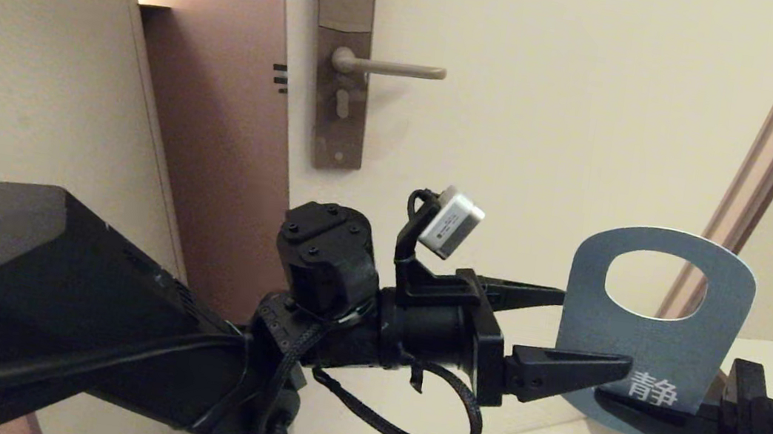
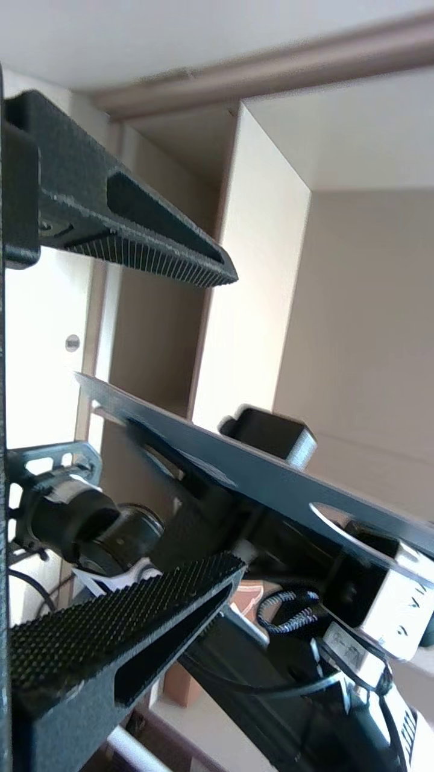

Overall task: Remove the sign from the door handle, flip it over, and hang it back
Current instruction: Hand it to the other hand, then hang the sign back with the other side facing out

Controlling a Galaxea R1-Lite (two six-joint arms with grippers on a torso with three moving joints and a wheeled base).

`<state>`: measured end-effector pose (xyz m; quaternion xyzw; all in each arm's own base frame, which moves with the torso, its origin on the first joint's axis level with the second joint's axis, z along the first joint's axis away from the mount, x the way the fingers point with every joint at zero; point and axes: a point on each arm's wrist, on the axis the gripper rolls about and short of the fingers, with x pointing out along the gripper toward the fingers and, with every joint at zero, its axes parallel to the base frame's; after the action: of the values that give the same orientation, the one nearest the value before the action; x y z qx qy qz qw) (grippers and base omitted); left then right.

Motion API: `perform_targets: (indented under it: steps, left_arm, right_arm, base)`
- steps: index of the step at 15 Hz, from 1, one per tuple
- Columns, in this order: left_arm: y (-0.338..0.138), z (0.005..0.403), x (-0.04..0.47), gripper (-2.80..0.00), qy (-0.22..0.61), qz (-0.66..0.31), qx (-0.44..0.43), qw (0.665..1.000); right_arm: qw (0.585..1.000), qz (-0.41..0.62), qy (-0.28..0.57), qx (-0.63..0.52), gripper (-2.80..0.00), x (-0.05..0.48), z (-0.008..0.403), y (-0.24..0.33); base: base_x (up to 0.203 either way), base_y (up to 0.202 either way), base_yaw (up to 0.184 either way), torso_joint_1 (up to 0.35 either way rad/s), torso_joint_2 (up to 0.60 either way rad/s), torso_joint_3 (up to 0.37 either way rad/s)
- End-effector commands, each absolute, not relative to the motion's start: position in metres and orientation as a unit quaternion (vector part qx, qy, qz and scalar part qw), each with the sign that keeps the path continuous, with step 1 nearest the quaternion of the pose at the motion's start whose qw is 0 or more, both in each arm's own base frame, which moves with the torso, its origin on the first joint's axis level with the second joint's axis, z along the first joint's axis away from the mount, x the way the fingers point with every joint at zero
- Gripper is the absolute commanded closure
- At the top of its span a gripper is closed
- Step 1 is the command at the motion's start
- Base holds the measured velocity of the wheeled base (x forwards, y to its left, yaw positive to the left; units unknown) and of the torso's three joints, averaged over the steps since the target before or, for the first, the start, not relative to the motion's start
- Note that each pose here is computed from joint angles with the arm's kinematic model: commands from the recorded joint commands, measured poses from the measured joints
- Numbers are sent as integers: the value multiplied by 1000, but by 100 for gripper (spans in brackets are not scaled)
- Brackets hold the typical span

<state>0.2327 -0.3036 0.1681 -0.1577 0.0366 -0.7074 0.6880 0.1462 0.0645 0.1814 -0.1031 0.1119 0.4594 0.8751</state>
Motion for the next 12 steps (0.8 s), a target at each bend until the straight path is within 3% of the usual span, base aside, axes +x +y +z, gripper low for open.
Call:
perform_targets:
  steps: [1, 6, 8, 12]
  left_arm:
    - [-290, 169, 233, -280, 38, -700, -156, 696]
    - [-239, 165, 235, -280, 60, -656, -122, 743]
    - [-213, 161, 241, -280, 77, -599, -67, 794]
    - [-170, 167, 245, -280, 120, -392, 16, 912]
  right_arm:
    - [874, 461, 109, -104, 0, 146, 182, 65]
    - [874, 461, 112, -103, 0, 147, 181, 65]
    - [874, 461, 113, -103, 0, 147, 181, 65]
    - [874, 459, 121, -101, 0, 149, 178, 65]
  base:
    - [0, 0, 0, 0, 0, 0]
    - [0, 0, 0, 0, 0, 0]
    - [0, 0, 0, 0, 0, 0]
    - [0, 0, 0, 0, 0, 0]
